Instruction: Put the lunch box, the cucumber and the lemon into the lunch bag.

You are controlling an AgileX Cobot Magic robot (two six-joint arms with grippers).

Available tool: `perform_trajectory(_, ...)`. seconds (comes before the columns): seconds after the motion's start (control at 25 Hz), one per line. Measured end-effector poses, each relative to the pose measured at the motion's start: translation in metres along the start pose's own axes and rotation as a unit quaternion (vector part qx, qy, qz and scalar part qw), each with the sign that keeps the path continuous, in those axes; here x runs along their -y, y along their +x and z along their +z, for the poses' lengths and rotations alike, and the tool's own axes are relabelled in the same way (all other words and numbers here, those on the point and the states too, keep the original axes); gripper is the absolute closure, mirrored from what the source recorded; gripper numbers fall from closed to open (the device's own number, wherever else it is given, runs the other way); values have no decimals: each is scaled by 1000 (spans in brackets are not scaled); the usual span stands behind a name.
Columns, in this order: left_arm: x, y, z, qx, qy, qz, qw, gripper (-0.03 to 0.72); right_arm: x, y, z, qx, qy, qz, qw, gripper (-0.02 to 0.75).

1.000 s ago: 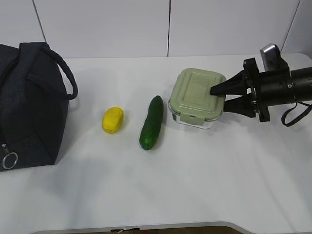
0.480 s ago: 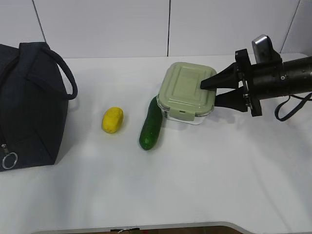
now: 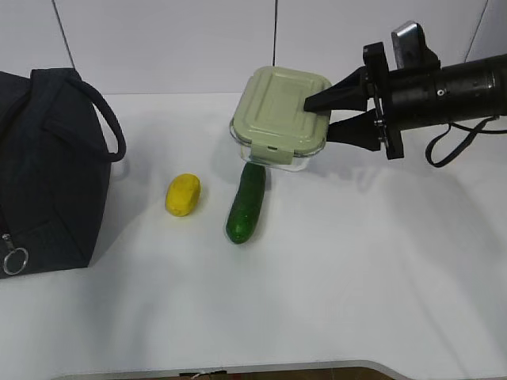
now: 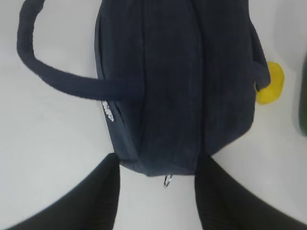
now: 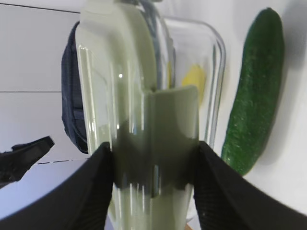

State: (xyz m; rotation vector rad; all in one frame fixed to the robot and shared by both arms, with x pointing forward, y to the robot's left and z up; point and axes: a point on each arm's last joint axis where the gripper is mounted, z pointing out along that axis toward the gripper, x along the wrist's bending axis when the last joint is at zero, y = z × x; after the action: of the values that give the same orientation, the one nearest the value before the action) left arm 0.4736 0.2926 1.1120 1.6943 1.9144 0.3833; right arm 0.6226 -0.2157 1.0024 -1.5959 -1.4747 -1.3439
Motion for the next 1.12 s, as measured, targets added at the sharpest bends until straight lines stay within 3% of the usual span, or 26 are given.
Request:
perform_trajectory(0.44, -57, 2, 57, -15, 40, 2, 999, 340, -7, 20, 7, -16, 2, -10, 1000, 360)
perform_trajectory(0.64, -61, 3, 95, 2, 105, -15, 994, 347, -7, 20, 7, -16, 4, -4, 1000, 360)
perform_trajectory(0.72, -62, 3, 107, 8, 126, -16, 992, 393, -7, 20, 7, -16, 4, -3, 1000, 360)
perform_trajectory(0.92, -64, -6, 111, 62, 131, -9, 989, 643, -7, 20, 7, -17, 4, 2, 1000, 360)
perform_trajectory(1.12, -77, -21, 98, 124, 115, -5, 986, 685, -5, 21, 9, -17, 7, 7, 1000, 360)
